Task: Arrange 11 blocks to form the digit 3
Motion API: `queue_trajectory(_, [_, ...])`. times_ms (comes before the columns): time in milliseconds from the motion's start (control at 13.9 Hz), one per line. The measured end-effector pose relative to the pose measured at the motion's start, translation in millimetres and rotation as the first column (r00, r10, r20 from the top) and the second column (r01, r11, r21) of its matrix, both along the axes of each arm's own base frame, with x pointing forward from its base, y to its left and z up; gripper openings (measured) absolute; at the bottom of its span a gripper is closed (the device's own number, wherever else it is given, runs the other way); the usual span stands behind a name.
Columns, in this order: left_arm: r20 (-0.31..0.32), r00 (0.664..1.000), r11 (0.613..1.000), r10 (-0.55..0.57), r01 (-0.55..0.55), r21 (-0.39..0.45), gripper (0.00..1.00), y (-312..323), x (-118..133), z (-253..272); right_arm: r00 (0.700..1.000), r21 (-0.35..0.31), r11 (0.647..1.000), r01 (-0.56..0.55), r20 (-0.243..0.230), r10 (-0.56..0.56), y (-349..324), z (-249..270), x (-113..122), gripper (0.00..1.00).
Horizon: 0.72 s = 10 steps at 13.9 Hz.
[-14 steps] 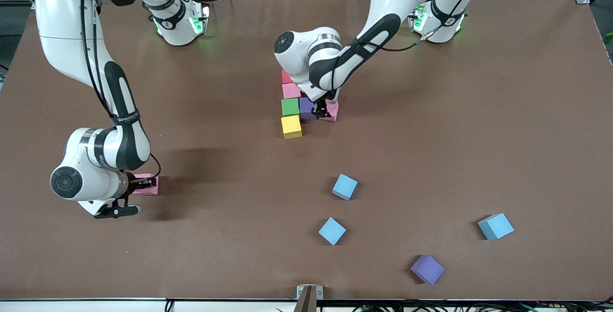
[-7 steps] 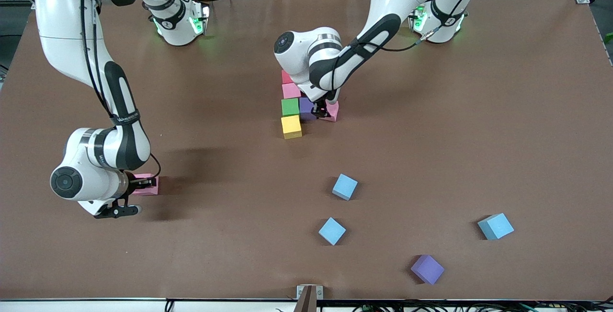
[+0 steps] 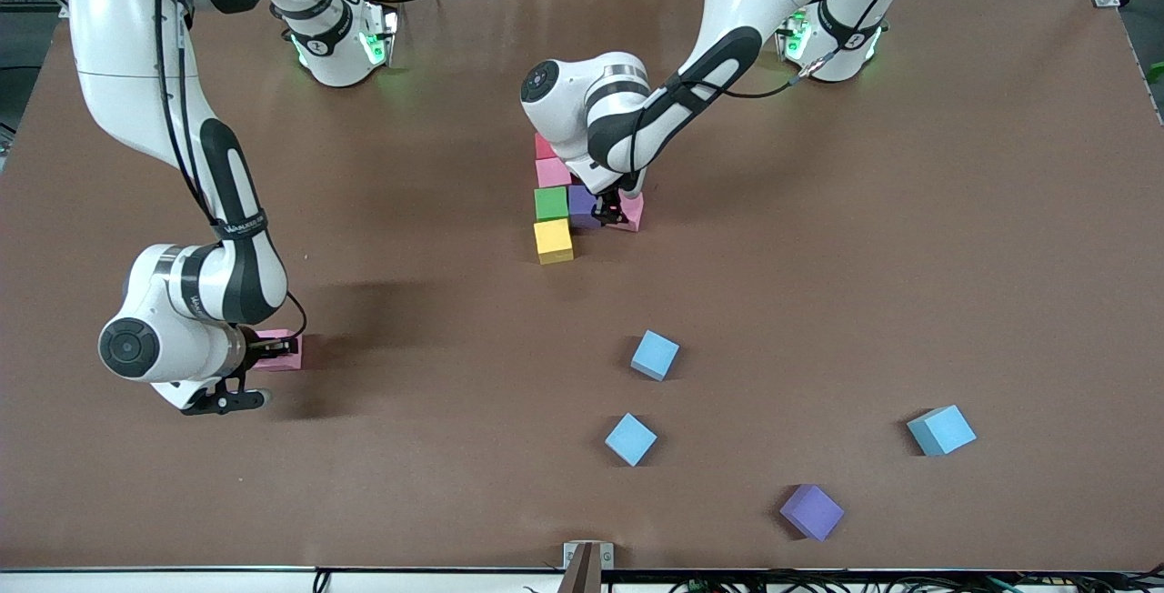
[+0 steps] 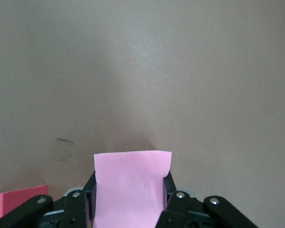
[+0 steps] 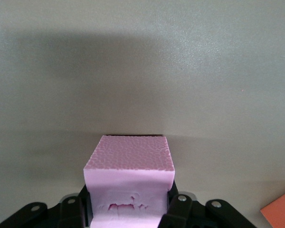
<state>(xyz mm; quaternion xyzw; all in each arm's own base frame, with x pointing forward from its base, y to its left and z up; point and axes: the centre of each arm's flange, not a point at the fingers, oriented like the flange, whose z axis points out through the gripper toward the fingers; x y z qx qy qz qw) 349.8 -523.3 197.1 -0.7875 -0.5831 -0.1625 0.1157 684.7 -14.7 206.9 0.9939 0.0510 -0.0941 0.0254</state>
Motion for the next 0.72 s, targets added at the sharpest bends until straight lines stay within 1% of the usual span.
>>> queue_trajectory(717, [0.0,1.0,1.0,0.0,0.0,0.0,0.53,0.0,0.0,0.0,1.0,-0.001,1.0,0.003,0.003,-0.003,-2.6,2.2,0.4,0.28])
